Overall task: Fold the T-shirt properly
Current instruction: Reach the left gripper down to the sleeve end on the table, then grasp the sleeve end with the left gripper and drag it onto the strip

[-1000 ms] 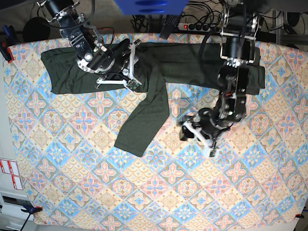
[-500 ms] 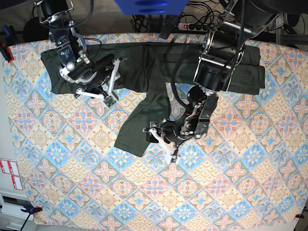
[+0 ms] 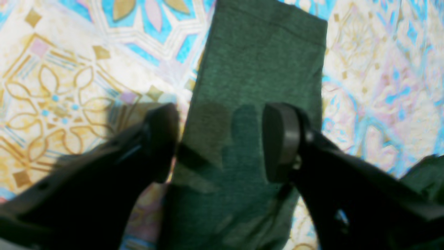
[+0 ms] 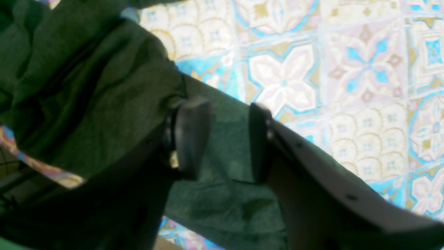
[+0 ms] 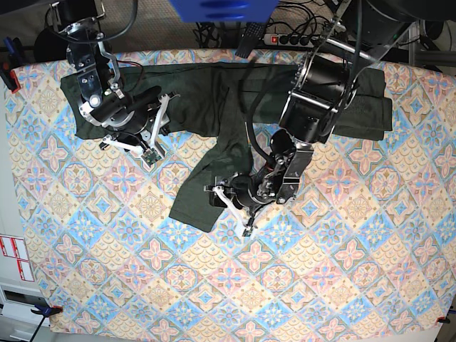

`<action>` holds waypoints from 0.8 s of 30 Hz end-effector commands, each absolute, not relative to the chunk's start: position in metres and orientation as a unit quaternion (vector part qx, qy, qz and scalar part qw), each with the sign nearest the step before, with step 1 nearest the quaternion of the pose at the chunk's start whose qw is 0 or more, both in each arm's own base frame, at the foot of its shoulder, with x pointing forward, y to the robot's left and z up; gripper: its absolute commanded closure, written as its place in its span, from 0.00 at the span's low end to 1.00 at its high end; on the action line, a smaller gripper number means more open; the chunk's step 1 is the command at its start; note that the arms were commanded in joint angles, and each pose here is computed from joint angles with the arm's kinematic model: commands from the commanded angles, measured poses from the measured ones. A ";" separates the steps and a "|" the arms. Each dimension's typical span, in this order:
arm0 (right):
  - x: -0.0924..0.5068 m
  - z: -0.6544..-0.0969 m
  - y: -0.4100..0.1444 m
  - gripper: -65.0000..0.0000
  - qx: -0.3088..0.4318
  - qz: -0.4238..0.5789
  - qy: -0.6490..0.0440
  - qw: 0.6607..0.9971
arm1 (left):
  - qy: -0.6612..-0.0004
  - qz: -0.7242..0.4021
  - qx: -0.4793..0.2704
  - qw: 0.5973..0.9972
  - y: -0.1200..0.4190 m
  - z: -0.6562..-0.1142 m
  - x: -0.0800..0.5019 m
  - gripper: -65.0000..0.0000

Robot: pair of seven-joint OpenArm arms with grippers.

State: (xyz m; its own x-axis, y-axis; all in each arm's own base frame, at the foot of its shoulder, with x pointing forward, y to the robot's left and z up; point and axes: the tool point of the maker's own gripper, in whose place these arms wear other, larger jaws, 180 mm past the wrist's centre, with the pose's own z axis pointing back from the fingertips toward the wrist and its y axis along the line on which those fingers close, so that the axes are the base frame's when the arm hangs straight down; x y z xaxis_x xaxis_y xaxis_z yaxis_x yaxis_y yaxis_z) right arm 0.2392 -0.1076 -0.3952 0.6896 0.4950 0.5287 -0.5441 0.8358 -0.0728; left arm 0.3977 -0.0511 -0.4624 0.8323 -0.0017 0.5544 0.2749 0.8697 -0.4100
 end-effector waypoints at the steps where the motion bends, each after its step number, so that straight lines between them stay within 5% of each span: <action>1: 0.248 -0.385 -0.107 0.68 0.044 0.283 -0.296 0.911 | -0.271 -0.095 -0.243 0.927 -0.062 -0.460 0.395 0.59; 5: 0.248 -0.385 -0.107 0.68 0.044 0.283 -0.296 0.911 | -0.278 -0.093 -0.245 0.924 -0.063 -0.458 0.397 1.00; 11: 0.248 -0.385 -0.107 0.68 0.044 0.283 -0.296 0.911 | -0.295 -0.087 -0.240 0.921 -0.055 -0.457 0.403 1.00; 24: 0.251 -0.382 -0.105 0.68 0.046 0.283 -0.307 0.908 | -0.419 -0.107 -0.174 0.885 0.053 -0.398 0.372 1.00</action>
